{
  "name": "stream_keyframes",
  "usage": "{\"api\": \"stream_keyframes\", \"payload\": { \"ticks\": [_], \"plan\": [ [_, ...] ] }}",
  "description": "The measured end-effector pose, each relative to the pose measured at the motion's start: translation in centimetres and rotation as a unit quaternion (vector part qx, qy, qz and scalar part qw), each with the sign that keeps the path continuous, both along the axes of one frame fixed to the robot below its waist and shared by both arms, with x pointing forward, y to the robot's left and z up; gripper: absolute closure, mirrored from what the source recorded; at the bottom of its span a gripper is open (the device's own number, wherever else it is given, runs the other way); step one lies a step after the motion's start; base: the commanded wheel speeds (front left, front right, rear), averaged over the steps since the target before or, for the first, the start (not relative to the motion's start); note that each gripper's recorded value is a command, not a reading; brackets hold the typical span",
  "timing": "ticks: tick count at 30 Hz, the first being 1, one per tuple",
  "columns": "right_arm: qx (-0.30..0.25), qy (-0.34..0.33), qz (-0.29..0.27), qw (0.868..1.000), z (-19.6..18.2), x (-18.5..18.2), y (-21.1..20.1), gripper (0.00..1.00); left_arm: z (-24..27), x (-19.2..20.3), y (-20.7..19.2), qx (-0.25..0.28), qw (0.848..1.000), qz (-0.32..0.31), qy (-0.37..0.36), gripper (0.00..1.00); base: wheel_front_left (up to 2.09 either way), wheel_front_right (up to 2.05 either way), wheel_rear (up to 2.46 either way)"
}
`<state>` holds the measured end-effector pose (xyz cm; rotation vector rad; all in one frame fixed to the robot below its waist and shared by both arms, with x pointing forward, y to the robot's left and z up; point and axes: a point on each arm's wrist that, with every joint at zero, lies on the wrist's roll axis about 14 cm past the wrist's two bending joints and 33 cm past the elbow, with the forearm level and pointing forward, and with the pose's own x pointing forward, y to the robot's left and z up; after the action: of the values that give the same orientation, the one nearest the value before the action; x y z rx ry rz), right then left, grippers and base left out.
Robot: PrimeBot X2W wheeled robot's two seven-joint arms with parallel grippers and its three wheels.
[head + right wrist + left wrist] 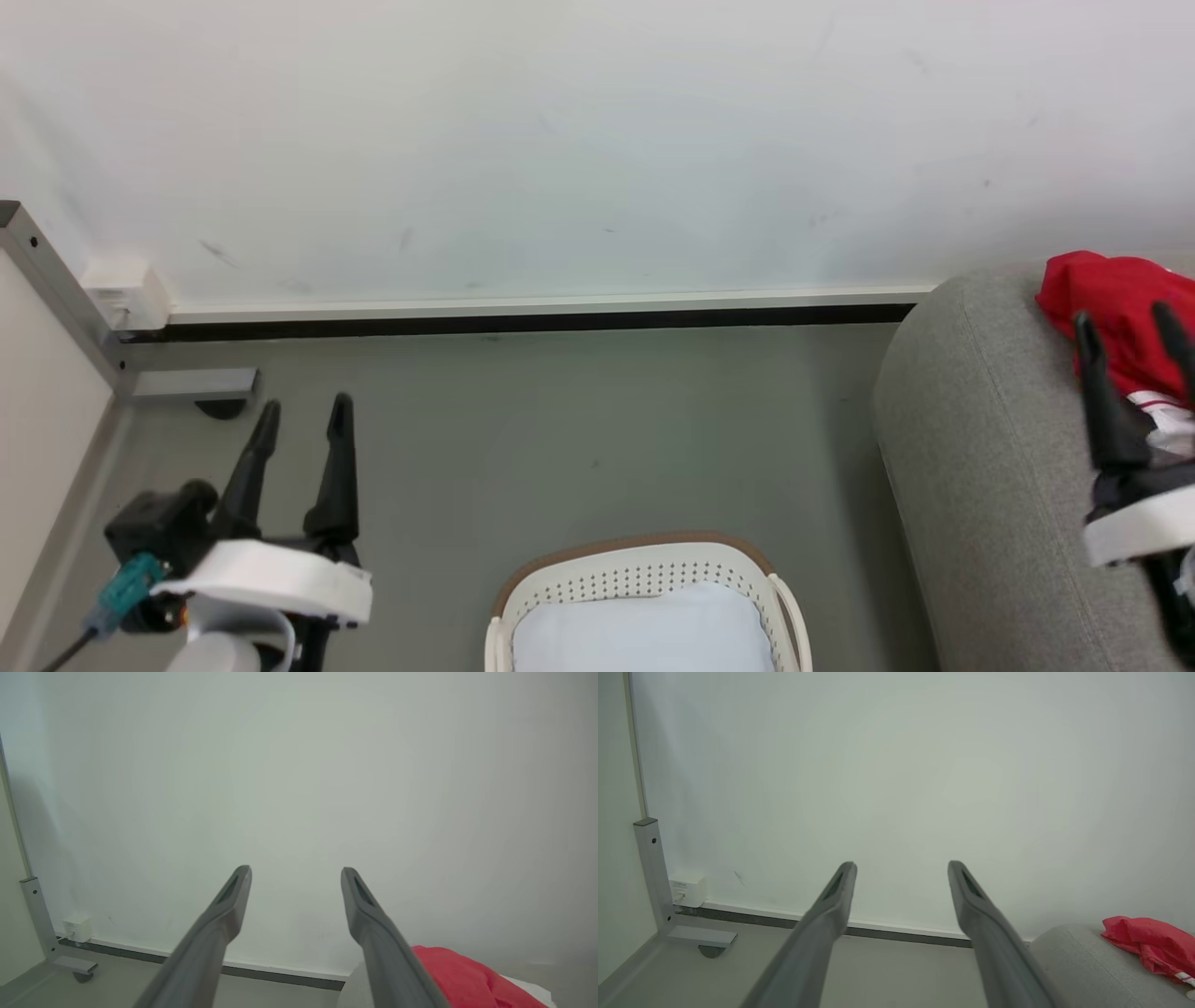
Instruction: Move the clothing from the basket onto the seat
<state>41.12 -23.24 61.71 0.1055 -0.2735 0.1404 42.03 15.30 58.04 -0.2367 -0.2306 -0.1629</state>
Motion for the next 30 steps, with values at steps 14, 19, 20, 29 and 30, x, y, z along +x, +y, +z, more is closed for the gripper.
{"api": "stream_keyframes", "payload": {
  "ticks": [14, 19, 20, 29, 30],
  "plan": [
    [0.057, 0.076, 0.006, 0.996, -9.0, -3.4, 6.2, 0.0, -5.5, -2.3, 0.8, 0.002, 0.998, 0.037, 0.06, 0.0, 0.0, 0.0, 0.0],
    [0.055, 0.085, 0.003, 0.995, -9.8, -3.8, 6.8, 0.0, -6.2, -2.2, 0.8, 0.007, 0.997, 0.037, 0.066, 0.0, 0.0, 0.0, 0.0],
    [0.054, 0.085, 0.003, 0.995, -9.8, -3.8, 6.9, 0.0, -6.4, -2.2, 0.8, 0.008, 0.997, 0.037, 0.068, 0.0, 0.0, 0.0, 0.0],
    [0.051, 0.09, 0.005, 0.995, -10.1, -3.8, 7.3, 0.0, -7.2, -2.3, 0.4, 0.014, 0.997, 0.028, 0.076, 0.0, 0.0, 0.0, 0.0],
    [0.052, 0.09, 0.006, 0.995, -10.1, -3.8, 7.4, 0.0, -7.2, -2.3, 0.4, 0.015, 0.996, 0.029, 0.077, 0.0, 0.0, 0.0, 0.0]
  ]
}}
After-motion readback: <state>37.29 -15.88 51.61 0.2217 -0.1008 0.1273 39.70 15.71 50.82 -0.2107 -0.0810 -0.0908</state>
